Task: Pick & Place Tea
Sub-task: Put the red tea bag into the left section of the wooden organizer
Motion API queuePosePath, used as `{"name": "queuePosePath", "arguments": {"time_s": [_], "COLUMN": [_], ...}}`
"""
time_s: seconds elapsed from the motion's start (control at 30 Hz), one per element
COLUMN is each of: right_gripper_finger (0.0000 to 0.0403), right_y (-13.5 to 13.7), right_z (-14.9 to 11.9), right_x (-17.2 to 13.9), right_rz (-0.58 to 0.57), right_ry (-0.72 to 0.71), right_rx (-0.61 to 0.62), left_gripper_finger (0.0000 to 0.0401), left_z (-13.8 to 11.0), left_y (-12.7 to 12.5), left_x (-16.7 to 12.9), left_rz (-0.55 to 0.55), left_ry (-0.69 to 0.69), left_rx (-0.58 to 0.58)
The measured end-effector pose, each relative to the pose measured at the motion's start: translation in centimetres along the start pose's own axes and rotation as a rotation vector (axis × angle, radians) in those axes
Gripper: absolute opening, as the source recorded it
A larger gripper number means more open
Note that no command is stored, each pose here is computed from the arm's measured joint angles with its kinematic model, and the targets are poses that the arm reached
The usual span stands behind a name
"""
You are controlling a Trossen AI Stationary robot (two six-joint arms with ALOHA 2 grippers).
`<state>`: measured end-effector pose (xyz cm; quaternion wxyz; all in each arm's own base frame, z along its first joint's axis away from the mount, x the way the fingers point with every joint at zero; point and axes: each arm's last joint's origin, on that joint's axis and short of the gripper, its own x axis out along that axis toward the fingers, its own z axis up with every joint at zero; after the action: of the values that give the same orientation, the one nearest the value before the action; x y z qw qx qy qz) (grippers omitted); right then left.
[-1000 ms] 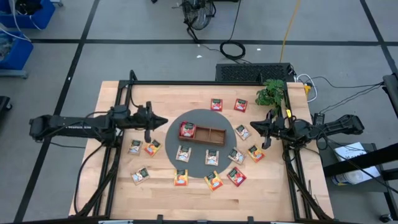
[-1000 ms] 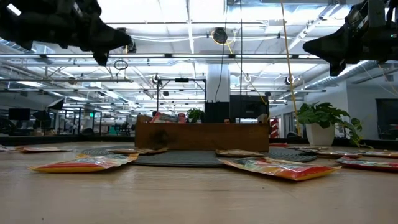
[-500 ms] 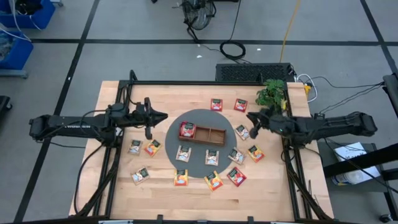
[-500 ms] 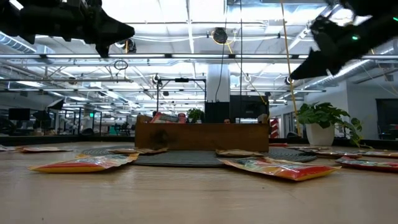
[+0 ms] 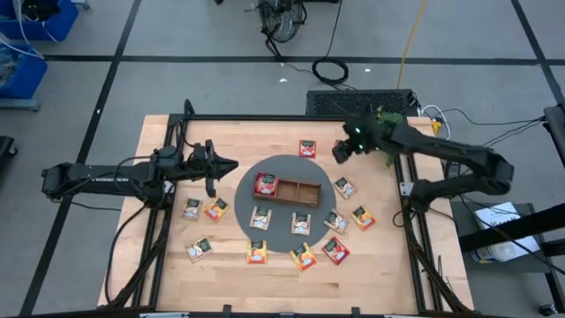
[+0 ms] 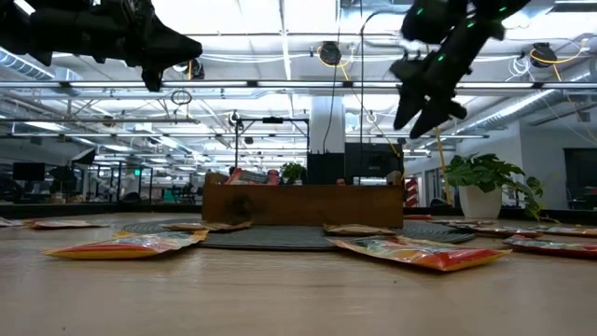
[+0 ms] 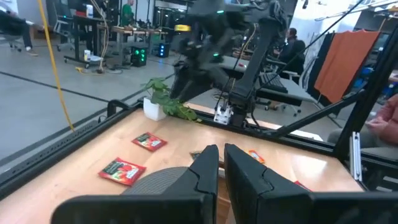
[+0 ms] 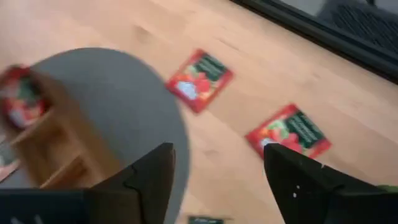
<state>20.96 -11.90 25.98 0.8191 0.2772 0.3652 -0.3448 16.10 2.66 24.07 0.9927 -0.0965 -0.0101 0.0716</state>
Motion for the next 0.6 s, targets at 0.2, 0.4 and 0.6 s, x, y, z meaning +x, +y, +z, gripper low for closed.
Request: {"name": "queuePosePath", "arguments": {"time_s": [0.2, 0.4, 0.6], "right_gripper_finger": [0.023, 0.0233, 0.0237], "right_y": [-3.1, -5.7, -6.8], "right_z": [1.5, 2.0, 1.0], "right_x": [5.4, 9.9, 12.6], "right_rz": [-0.182, -0.145, -0.178], "right_ry": [0.227, 0.364, 0.462], "right_rx": [0.101, 0.292, 0.371], "left_gripper_finger": [0.0031, 0.0031, 0.0031], "left_z": [0.0, 0.0, 0.0], "left_y": [0.0, 0.0, 0.0], "left_x": [0.0, 0.0, 0.0], "left_rz": [0.0, 0.0, 0.0], "left_ry": [-0.001, 0.0, -0.001], "left_rx": [0.0, 0.0, 0.0]}}
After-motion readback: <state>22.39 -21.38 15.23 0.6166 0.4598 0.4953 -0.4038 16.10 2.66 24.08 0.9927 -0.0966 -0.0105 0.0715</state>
